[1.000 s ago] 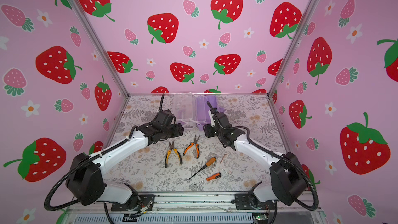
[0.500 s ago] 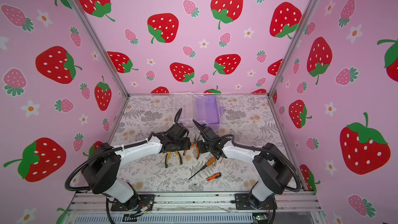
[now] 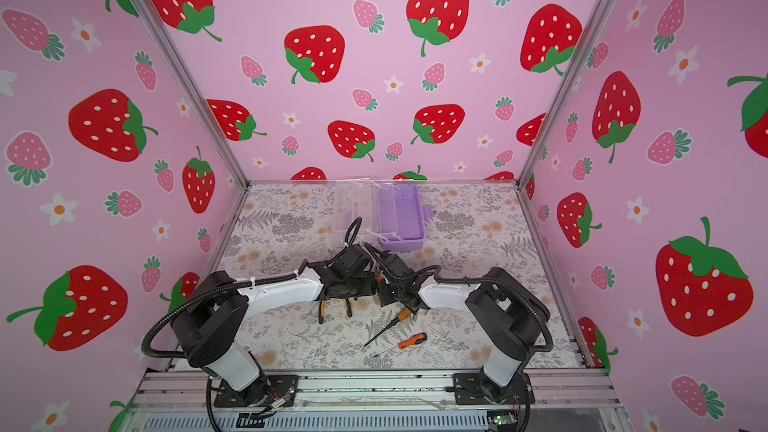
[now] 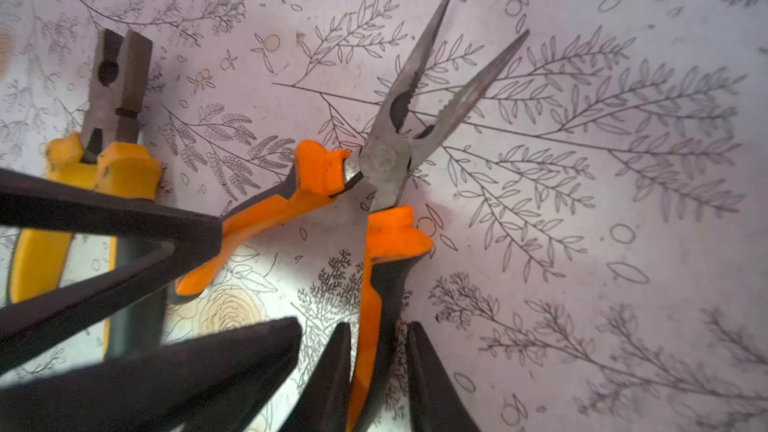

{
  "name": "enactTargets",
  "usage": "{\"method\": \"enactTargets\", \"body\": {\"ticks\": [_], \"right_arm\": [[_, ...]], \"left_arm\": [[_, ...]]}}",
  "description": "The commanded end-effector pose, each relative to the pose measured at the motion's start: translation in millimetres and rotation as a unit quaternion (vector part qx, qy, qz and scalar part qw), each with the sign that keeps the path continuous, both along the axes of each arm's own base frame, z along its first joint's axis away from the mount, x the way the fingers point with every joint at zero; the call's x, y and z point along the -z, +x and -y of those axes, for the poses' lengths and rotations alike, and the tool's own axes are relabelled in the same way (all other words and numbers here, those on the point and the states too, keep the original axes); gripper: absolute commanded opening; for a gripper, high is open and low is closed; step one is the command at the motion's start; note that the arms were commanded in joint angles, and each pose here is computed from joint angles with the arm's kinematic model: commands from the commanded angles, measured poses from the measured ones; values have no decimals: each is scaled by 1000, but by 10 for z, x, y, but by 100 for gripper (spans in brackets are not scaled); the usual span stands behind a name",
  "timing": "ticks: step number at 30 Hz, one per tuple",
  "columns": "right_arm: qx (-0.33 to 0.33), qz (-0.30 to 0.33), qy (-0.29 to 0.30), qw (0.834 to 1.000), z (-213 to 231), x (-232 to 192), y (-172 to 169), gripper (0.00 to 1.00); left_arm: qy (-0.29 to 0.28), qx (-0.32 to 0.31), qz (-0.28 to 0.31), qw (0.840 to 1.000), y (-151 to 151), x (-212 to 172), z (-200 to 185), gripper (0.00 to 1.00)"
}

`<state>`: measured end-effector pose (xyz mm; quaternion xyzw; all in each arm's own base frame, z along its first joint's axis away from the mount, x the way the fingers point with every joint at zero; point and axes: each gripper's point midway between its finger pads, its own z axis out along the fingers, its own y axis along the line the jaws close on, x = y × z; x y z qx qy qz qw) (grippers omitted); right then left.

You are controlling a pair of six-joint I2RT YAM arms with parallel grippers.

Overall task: Pack the tool kit
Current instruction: 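Release the box and lower both grippers toward the orange-handled needle-nose pliers, then grasp the orange-handled pliers by the handles with the right gripper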

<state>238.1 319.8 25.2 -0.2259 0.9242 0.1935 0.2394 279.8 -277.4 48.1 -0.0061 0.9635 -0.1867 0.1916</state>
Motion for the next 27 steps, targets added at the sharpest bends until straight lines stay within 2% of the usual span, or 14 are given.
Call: {"method": "enactTargets", "body": {"ticks": [1, 5, 8, 14, 21, 22, 25, 26, 27], "right_arm": [[25, 15, -64, 998, 211, 151, 83, 23], [15, 32, -93, 995, 254, 192, 139, 15], [6, 35, -92, 995, 261, 194, 139, 7], [-29, 45, -23, 998, 142, -34, 111, 2], [-89, 53, 56, 993, -63, -409, 17, 0], [-95, 53, 66, 992, -86, -453, 6, 0], [-116, 46, 102, 987, -191, -583, -57, 0], [-124, 41, 116, 985, -233, -628, -88, 0], [-130, 35, 128, 983, -270, -654, -113, 0]], "left_arm": [[-27, -8, 11, 1000, 30, -141, 55, 57], [-44, -17, 23, 999, 16, -266, 33, 57], [-46, -31, 39, 998, 3, -386, -66, 57], [-31, -64, 82, 994, -7, -629, -372, 55], [-26, -113, 90, 989, -57, -665, -689, 46], [-33, -109, 93, 989, -60, -687, -677, 33], [-48, -88, 86, 991, -83, -706, -602, 7], [-53, -87, 81, 992, -90, -698, -582, 0], [-60, -86, 76, 992, -97, -685, -555, 0]]}}
